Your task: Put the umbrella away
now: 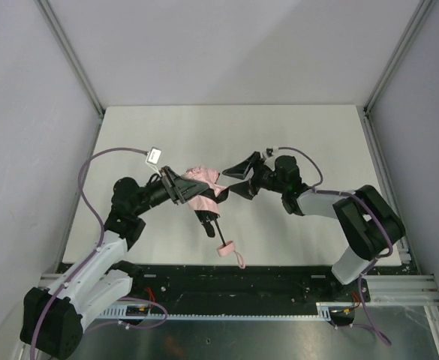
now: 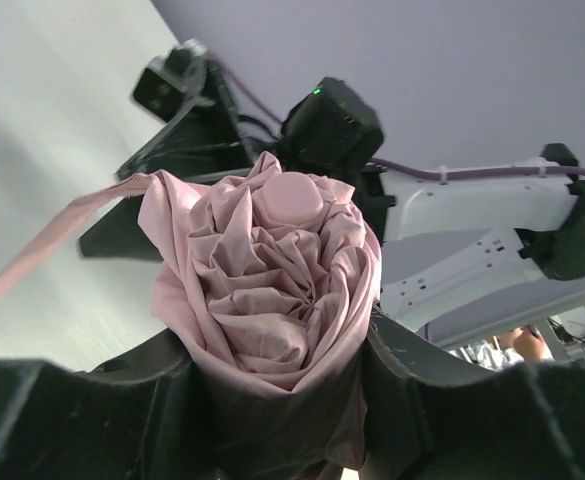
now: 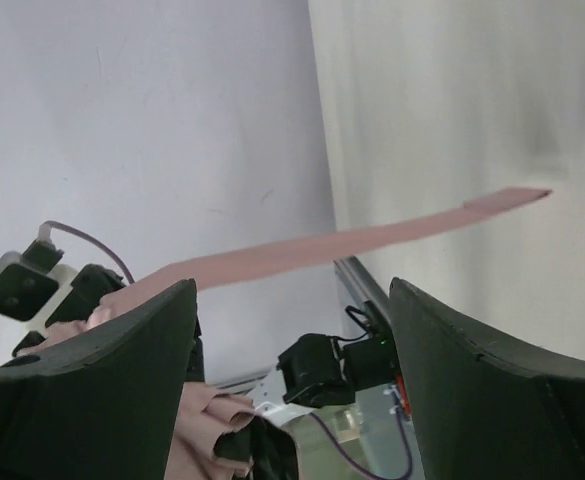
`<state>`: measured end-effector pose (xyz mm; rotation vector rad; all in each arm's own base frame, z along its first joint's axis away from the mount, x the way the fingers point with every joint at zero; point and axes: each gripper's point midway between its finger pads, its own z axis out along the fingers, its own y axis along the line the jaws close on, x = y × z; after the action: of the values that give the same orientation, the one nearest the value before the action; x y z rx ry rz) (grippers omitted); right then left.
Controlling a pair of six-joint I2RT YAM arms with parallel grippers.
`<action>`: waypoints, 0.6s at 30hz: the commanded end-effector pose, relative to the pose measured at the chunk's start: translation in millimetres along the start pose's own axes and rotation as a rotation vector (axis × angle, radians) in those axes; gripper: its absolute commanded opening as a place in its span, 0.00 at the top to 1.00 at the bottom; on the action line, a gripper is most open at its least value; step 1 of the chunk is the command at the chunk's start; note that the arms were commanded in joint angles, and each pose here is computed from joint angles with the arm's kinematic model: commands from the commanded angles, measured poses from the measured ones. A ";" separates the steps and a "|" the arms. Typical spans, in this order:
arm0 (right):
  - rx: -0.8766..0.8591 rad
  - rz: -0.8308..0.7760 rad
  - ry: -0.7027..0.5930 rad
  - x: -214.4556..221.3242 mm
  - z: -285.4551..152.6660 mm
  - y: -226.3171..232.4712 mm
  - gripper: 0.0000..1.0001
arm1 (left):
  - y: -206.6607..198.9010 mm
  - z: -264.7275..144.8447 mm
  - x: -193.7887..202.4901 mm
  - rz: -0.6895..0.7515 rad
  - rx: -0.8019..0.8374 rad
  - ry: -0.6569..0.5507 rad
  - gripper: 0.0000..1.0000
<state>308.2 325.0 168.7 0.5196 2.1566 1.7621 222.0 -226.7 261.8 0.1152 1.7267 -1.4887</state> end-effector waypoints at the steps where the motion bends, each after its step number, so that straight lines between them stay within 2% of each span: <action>1: -0.055 0.140 0.014 13.9 17.5 7.1 0.20 | -59.2 -4.6 -27.3 0.085 0.182 -0.054 1.00; 8: -0.102 0.317 0.109 48.7 39.2 3.9 0.25 | -68.7 -7.4 -26.7 0.086 0.218 -0.047 1.00; 13: -0.172 0.408 0.121 50.2 45.8 11.8 0.26 | -72.5 -9.0 -19.8 0.091 0.246 -0.016 1.00; 18: -0.228 0.451 0.138 47.9 46.0 24.6 0.17 | -76.3 -13.0 -11.1 0.113 0.276 0.022 1.00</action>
<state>279.4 391.0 145.7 0.9050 2.1667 2.1406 200.0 -232.8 289.0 0.2265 1.6424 -1.6081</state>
